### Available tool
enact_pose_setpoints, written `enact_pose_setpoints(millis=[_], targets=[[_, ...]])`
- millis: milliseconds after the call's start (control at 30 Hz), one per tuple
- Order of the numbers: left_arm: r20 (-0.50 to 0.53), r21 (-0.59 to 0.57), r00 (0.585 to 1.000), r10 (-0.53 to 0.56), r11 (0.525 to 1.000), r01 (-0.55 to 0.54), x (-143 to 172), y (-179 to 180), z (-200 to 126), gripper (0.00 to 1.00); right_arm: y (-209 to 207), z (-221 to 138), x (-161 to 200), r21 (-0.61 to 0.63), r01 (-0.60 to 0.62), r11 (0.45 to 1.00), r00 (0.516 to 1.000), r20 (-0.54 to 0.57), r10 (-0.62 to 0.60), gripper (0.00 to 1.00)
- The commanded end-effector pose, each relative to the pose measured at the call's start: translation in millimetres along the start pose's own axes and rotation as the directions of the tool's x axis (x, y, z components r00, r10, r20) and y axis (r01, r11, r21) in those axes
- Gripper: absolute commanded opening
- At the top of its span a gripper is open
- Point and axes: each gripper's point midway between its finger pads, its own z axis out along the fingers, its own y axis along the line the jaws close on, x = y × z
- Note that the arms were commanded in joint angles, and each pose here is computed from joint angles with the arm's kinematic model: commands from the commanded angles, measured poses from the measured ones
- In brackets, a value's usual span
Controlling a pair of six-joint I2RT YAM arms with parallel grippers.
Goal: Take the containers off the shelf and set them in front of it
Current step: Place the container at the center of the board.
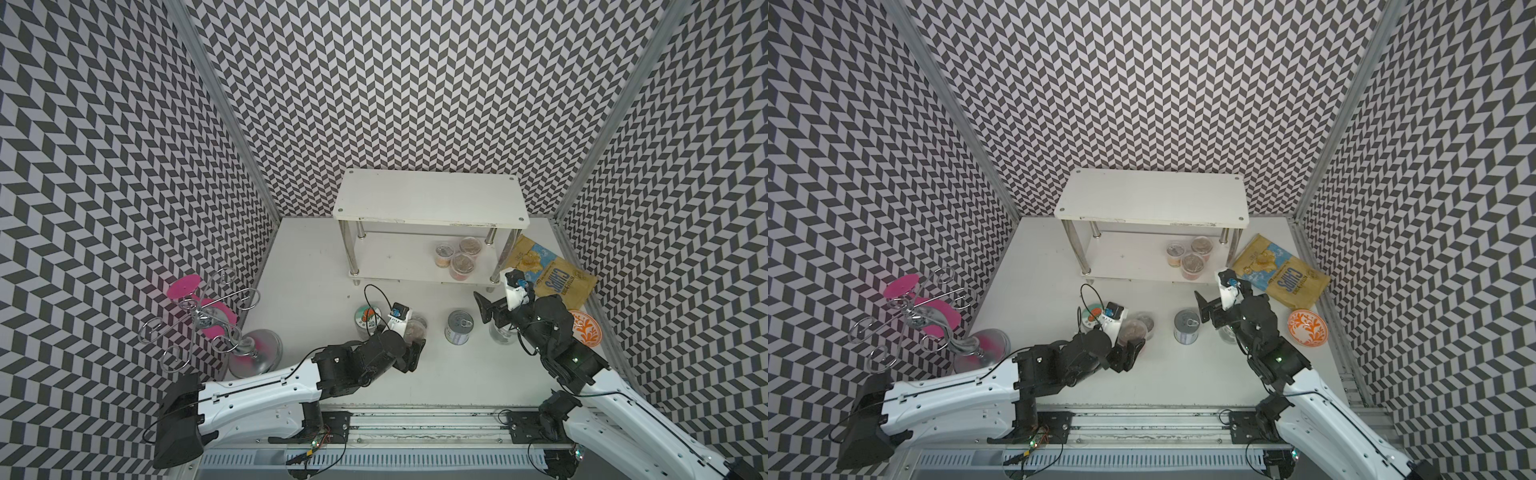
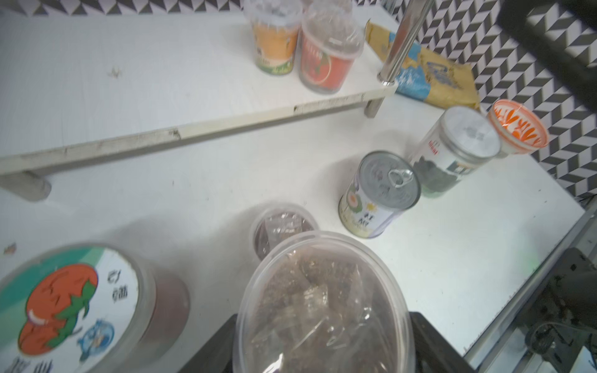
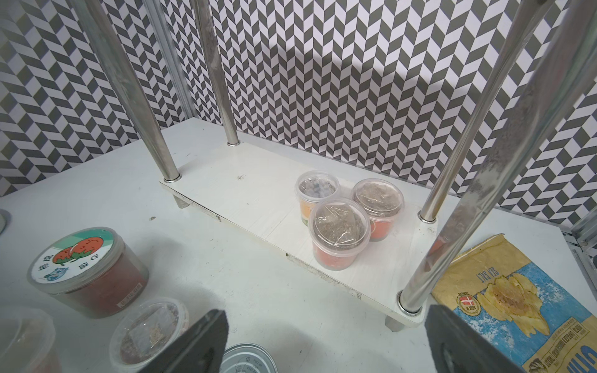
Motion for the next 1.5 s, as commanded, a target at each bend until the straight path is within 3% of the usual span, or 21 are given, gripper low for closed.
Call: enact_pose_setpoints(millis=[0, 267, 633, 933, 1200, 1467], targets=[[-0.047, -0.11, 0.995, -0.093, 0.99, 0.087, 26.8, 21.2, -8.8, 0.77, 1.5, 0.0, -14.9, -0.019, 0.012, 1.0, 0.998, 0.063, -0.011, 1.0], [-0.075, -0.254, 0.974, -0.214, 0.949, 0.189, 74.0, 60.0, -9.1, 0.79, -0.2, 3.7, -14.1, -0.036, 0.025, 0.999, 0.998, 0.062, -0.022, 1.0], [-0.043, -0.423, 0.961, -0.273, 0.876, 0.23, 101.2, 105.9, -17.9, 0.8, 2.7, 13.9, -18.1, -0.06, 0.047, 0.997, 0.997, 0.068, -0.043, 1.0], [-0.056, -0.504, 0.955, -0.29, 0.834, 0.224, 115.2, 119.0, -17.1, 0.81, -4.1, 13.2, -16.0, -0.058, 0.039, 0.998, 0.997, 0.066, -0.036, 0.99], [-0.053, -0.538, 0.967, -0.248, 0.823, 0.182, 100.9, 114.9, -18.2, 0.8, -4.3, 17.3, -17.1, -0.074, 0.042, 0.996, 0.997, 0.072, -0.037, 1.0], [-0.05, -0.547, 0.958, -0.283, 0.81, 0.211, 104.9, 118.7, -22.8, 0.81, -7.2, 15.3, -15.0, -0.064, 0.038, 0.997, 0.997, 0.074, -0.033, 1.0]])
